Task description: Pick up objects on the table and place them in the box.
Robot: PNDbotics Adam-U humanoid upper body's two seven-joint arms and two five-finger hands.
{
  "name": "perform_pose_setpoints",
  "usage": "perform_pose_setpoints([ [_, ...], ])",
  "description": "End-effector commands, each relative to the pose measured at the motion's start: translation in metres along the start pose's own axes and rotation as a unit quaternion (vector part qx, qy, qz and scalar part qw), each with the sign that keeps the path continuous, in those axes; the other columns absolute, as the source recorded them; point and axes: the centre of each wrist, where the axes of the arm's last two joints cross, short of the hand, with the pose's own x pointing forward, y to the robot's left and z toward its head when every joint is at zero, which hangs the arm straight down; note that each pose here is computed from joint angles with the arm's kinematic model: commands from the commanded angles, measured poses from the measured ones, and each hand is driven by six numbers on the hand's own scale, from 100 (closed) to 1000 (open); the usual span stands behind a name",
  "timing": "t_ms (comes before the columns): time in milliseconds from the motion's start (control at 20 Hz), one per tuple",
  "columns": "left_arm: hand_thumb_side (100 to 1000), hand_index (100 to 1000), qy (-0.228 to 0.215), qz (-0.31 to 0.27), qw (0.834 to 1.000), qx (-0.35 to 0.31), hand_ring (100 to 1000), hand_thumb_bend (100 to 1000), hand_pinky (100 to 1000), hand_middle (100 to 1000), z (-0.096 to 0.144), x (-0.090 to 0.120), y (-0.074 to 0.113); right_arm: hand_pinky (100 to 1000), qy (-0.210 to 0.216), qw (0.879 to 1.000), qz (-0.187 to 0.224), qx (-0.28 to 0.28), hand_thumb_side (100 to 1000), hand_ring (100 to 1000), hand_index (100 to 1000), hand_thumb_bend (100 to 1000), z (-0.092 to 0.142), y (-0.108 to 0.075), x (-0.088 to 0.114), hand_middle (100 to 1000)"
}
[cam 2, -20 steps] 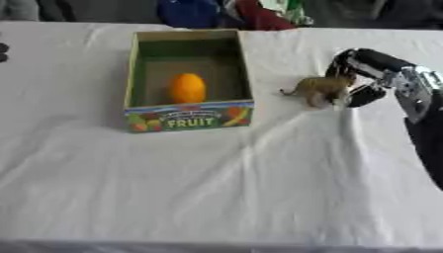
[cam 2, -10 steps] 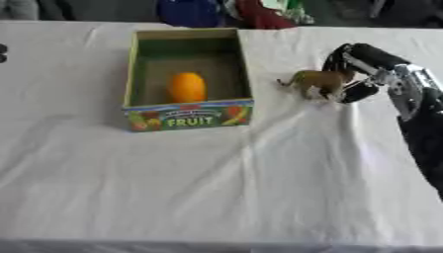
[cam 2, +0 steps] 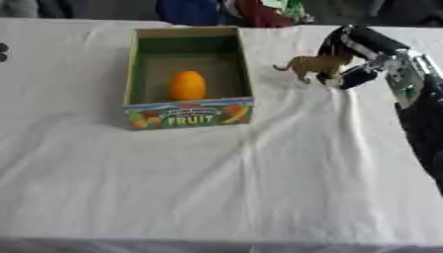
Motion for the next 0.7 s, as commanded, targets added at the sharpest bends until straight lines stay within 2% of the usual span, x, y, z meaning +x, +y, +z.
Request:
perform_pose_setpoints([
  [50,909,755,-0.008,-0.005,1.0,-0.006,653,497,668,633,-0.001,0.004,0.003,492,-0.037,0.998,0.01,-0.041,100,484,510,192,-0.014,-0.041,0.01,469],
  [350,909,753,-0.006,-0.001,1.0,-0.013,653,498,667,631,0.0,0.003,0.0,498,-0.092,0.994,0.003,-0.062,100,486,512,215,-0.043,-0.073,0.035,471],
  [700,905,751,-0.011,0.008,1.0,-0.023,653,500,667,639,0.001,0.005,-0.004,503,-0.121,0.99,-0.013,-0.068,100,486,513,211,-0.071,-0.086,0.058,471],
])
